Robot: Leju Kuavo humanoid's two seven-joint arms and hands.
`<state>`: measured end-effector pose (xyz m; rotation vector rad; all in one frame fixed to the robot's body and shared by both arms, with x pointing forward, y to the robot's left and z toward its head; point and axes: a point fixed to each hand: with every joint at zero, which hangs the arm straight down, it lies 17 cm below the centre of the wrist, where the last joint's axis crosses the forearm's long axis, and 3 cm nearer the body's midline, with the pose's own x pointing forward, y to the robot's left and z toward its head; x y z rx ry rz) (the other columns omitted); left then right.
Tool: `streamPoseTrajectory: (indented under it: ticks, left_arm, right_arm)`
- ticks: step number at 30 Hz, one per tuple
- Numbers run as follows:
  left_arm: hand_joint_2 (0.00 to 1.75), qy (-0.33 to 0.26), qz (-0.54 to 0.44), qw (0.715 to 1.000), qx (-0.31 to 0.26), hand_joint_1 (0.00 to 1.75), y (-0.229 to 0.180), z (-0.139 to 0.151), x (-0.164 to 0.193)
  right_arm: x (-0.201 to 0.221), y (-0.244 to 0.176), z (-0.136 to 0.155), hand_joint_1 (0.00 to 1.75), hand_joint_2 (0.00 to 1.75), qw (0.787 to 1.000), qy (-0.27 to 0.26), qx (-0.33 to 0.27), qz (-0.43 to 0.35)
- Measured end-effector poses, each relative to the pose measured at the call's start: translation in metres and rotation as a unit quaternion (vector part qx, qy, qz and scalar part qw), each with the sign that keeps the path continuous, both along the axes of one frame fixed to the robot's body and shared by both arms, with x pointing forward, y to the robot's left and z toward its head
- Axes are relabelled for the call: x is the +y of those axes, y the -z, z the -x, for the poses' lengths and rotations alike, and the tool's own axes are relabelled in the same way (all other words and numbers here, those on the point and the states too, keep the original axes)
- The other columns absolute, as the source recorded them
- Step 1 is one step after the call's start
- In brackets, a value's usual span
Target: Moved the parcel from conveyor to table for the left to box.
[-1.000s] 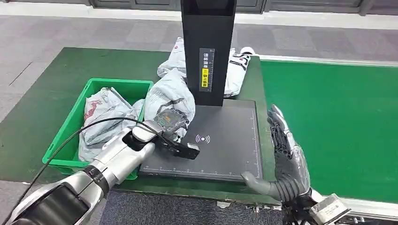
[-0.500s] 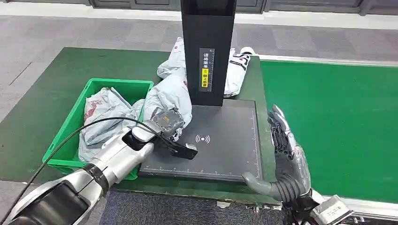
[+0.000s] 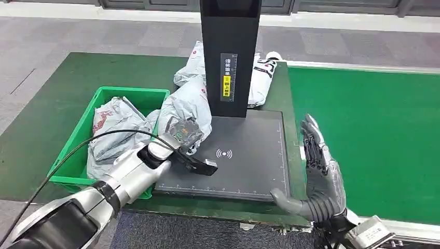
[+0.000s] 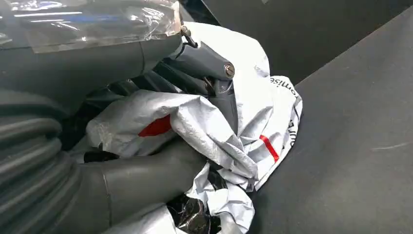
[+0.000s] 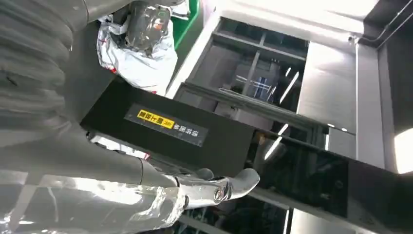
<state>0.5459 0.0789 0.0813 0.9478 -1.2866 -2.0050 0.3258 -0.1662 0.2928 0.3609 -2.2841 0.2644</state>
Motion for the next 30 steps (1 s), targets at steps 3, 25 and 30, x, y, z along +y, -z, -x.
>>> streamPoseTrajectory:
  ticks: [3,25,30]
  left_arm:
    - [1.75,0.0,-0.003,1.0,0.0,1.75,0.001,0.0,0.0]
    - [1.75,-0.056,0.069,0.961,-0.263,1.75,-0.18,-0.045,0.04]
    - [1.75,-0.102,0.11,0.92,-0.362,1.75,-0.259,-0.049,0.095]
  right_arm:
    - [0.0,0.0,0.0,0.0,1.75,1.0,0.0,0.0,-0.001]
    - [-0.016,0.001,0.004,0.0,1.75,0.999,0.036,0.006,-0.01]
    - [-0.018,0.001,0.003,0.0,1.75,0.999,0.038,0.007,-0.012]
